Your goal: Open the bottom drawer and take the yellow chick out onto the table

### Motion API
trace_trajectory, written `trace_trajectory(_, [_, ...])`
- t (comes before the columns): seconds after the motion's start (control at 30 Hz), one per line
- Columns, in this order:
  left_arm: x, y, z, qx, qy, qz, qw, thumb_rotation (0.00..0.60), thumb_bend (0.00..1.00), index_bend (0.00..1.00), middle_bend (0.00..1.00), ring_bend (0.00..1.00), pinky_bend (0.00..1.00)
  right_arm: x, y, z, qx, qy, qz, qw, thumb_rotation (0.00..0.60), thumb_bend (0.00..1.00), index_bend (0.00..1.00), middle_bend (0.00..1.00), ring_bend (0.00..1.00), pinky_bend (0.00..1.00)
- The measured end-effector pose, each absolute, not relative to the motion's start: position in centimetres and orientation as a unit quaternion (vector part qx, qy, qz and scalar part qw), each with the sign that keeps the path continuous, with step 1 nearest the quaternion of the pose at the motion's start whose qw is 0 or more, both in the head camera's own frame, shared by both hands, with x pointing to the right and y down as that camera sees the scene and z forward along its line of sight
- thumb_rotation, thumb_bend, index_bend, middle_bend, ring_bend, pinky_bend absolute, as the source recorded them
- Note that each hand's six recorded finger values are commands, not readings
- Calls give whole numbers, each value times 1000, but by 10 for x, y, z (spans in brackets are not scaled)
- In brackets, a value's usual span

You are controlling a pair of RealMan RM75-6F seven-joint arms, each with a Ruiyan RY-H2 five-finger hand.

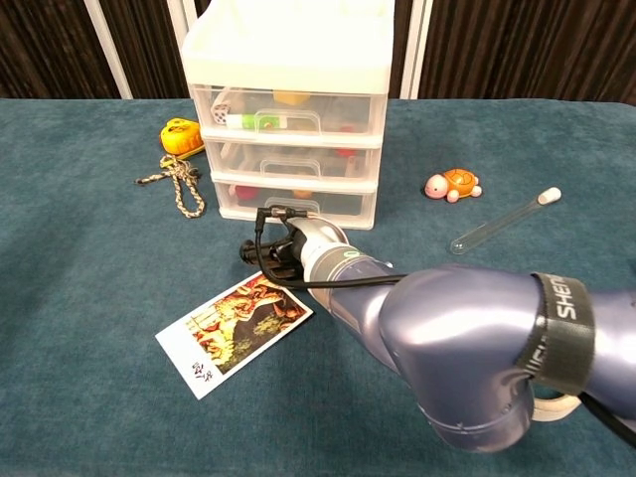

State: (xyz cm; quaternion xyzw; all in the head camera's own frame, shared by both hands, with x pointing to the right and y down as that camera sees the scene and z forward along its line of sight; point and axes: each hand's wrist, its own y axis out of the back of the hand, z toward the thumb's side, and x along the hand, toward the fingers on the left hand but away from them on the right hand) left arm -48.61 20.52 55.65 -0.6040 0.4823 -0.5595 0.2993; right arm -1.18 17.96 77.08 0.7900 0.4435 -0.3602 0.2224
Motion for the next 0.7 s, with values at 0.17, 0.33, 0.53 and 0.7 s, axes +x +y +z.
trace_trajectory(0.17, [-486,205,557,-605,482,-559,299,600,464,33,0,0,0,-11,178,772,790,445,-360,220,600,642,27,1000,1000,1000])
trace_trajectory(0.33, [-486,205,557,-605,482,-559,298,600,464,33,0,0,0,-13,180,771,793,441,-357,222,600,642,79,1000,1000,1000])
trace_trajectory(0.53, [-486,205,557,-605,481,-560,298,600,464,33,0,0,0,-14,184,772,798,432,-356,223,600,643,151,1000,1000,1000])
trace_trajectory(0.7, [-486,205,557,-605,480,-562,297,600,464,34,0,0,0,-15,188,772,801,424,-357,225,600,643,166,1000,1000,1000])
